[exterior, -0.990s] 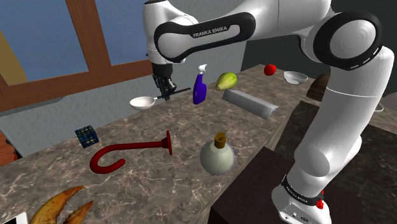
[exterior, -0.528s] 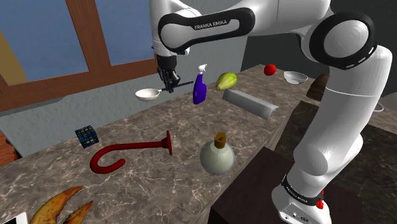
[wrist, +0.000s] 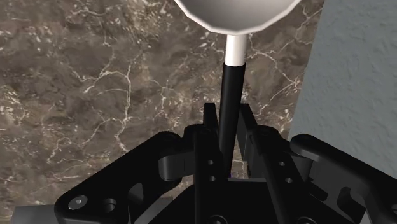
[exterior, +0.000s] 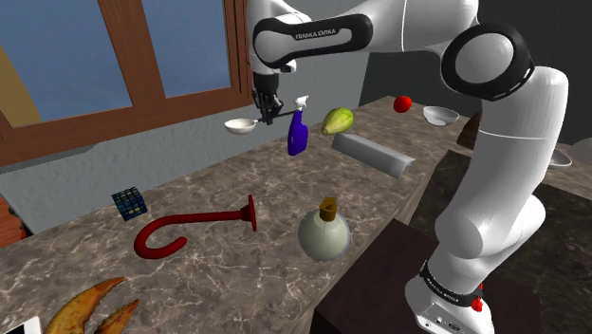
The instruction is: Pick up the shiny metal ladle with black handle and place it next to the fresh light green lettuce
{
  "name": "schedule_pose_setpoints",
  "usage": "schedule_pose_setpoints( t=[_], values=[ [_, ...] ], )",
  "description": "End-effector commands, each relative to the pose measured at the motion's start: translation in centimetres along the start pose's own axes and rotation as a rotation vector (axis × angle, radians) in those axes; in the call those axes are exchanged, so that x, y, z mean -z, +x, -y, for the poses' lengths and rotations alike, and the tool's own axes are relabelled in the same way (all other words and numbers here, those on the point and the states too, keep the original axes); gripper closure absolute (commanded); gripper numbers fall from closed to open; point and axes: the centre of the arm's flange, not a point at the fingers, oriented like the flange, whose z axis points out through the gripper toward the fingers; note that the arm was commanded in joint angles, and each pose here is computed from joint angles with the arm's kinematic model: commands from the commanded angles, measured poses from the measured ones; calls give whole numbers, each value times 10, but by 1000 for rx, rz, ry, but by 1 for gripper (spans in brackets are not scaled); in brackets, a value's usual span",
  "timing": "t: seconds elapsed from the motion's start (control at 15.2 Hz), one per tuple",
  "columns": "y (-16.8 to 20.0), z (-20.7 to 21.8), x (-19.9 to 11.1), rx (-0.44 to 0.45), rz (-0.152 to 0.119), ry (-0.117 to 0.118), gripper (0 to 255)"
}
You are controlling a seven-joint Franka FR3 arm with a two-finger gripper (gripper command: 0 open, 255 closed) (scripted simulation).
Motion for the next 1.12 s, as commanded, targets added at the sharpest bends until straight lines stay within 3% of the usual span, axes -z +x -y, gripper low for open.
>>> schedule_pose_setpoints(
  t=[0.0, 0.92, 1.06],
  values=[
    [22, 12, -5, 1, 0, 1, 255],
    [190, 95, -32, 1, 0, 1, 255],
    [189, 94, -42, 1, 0, 1, 255]
  ],
)
